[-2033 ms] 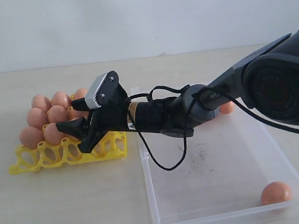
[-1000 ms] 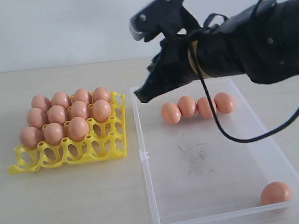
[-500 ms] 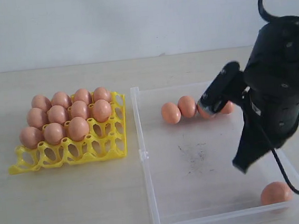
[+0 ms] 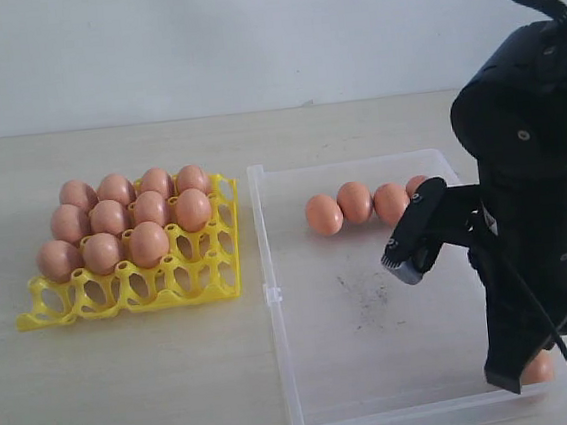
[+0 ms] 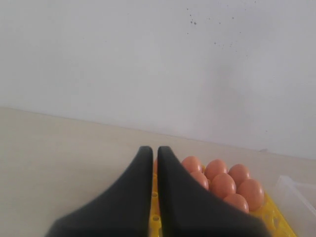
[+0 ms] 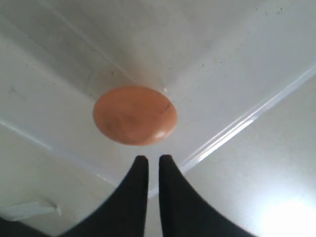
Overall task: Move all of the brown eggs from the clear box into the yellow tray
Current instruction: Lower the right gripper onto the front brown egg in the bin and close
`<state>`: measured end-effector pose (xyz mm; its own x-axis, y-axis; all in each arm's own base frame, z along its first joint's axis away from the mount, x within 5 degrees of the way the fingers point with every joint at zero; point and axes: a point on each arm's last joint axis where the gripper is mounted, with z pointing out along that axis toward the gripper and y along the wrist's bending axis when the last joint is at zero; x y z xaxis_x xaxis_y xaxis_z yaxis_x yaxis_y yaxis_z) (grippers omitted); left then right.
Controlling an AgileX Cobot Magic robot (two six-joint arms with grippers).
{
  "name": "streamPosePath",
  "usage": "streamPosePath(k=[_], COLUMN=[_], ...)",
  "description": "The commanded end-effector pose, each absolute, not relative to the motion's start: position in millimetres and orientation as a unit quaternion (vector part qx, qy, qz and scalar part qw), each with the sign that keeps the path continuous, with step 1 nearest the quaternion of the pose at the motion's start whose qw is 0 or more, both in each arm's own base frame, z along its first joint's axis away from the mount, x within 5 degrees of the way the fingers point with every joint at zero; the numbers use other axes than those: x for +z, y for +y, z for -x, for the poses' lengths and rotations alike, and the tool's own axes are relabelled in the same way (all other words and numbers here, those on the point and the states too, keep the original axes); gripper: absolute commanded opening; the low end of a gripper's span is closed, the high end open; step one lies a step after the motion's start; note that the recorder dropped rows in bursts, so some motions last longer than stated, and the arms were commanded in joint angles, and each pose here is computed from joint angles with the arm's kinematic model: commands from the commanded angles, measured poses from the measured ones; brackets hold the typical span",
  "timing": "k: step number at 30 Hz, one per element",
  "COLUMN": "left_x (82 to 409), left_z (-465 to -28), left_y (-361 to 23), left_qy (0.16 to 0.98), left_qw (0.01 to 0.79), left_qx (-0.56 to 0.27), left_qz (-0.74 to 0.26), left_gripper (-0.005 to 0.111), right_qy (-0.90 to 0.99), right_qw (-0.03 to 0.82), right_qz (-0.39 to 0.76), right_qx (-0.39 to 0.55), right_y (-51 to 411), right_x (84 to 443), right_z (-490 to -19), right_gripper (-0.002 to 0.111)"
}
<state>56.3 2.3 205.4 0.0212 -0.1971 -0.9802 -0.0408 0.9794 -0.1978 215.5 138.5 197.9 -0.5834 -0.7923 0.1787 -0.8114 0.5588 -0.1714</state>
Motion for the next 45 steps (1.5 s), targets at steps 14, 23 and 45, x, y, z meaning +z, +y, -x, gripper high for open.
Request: streamPosePath(k=[14,23,45], left_x=[207,207,207], left_z=[-56,-56,-56], left_y=[2,2,2], left_qy=[0.695,0.695,0.695], left_qw=[0.711,0.711,0.711], left_qx=[-0.057,-0.057,-0.057], left_qz=[0.085,0.085,0.085], left_gripper=[0.004,0.004,0.004], right_qy=[-0.737,-0.648,-0.630], right_qw=[0.041,0.068,0.036], right_qz=[-0.664,-0.750,-0.771], right_qx=[0.119,0.110,0.088], right_y=[139,135,138], right_x=[202,191,156], right_z=[-220,-214,-210], right_gripper=[0.040,0.043,0.043])
